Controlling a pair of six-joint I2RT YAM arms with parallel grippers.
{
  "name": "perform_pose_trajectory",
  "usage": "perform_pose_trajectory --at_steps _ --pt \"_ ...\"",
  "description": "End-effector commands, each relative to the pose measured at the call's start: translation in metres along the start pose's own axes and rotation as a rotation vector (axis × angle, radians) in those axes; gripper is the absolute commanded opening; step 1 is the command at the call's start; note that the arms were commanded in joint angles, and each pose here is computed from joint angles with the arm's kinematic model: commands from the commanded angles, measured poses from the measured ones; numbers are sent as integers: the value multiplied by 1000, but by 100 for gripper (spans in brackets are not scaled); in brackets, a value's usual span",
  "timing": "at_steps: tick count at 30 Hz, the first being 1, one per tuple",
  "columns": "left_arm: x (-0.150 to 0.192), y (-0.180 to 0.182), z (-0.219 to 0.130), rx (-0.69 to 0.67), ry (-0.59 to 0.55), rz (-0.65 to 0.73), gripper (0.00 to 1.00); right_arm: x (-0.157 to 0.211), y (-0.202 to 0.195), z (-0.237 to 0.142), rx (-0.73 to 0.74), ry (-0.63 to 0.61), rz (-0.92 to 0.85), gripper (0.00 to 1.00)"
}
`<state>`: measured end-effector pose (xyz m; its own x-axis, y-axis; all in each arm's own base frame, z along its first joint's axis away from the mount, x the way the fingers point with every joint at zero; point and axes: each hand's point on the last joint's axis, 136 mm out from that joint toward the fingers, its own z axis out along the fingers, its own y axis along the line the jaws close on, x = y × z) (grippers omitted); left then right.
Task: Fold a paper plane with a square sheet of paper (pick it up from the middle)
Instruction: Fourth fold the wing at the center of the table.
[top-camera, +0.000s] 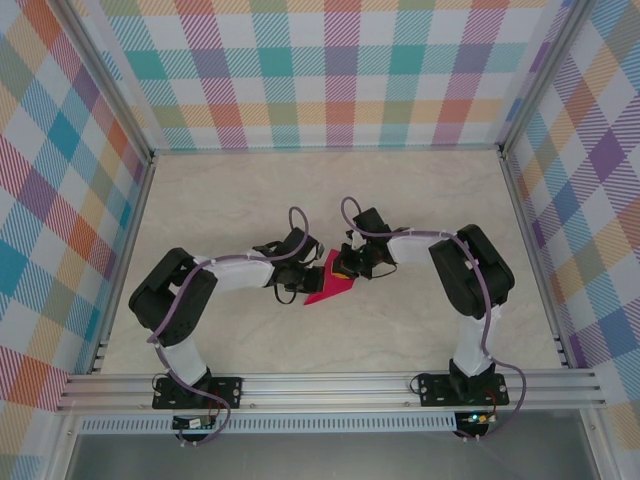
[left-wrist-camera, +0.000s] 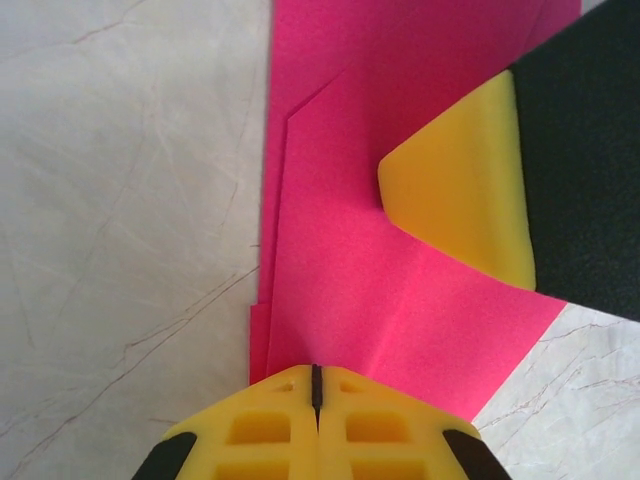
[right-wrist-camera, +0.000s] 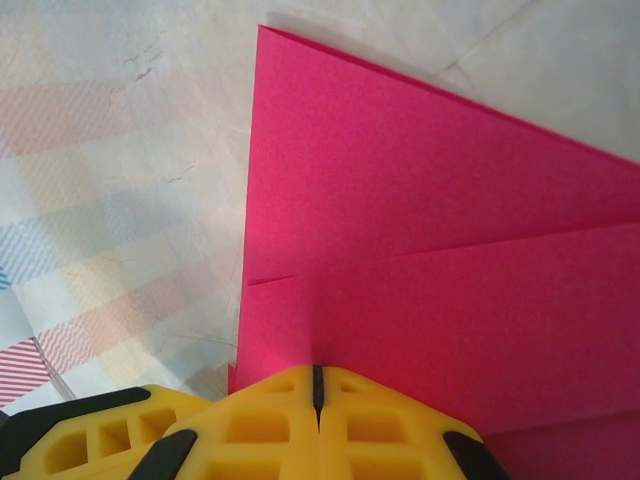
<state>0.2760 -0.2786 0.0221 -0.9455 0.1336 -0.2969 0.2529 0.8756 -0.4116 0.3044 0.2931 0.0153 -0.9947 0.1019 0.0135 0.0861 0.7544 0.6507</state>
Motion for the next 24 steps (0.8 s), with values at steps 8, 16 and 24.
perform_pose_trajectory --at_steps 8,16,24 --pt "-24 -27 -46 130 -142 -355 23 10 -50 4 213 8 116 0" --pt "-9 -27 -32 200 -99 -472 24 14 -56 7 234 28 137 0" --pt "-8 -26 -11 213 -67 -506 11 18 -62 11 246 46 149 0"
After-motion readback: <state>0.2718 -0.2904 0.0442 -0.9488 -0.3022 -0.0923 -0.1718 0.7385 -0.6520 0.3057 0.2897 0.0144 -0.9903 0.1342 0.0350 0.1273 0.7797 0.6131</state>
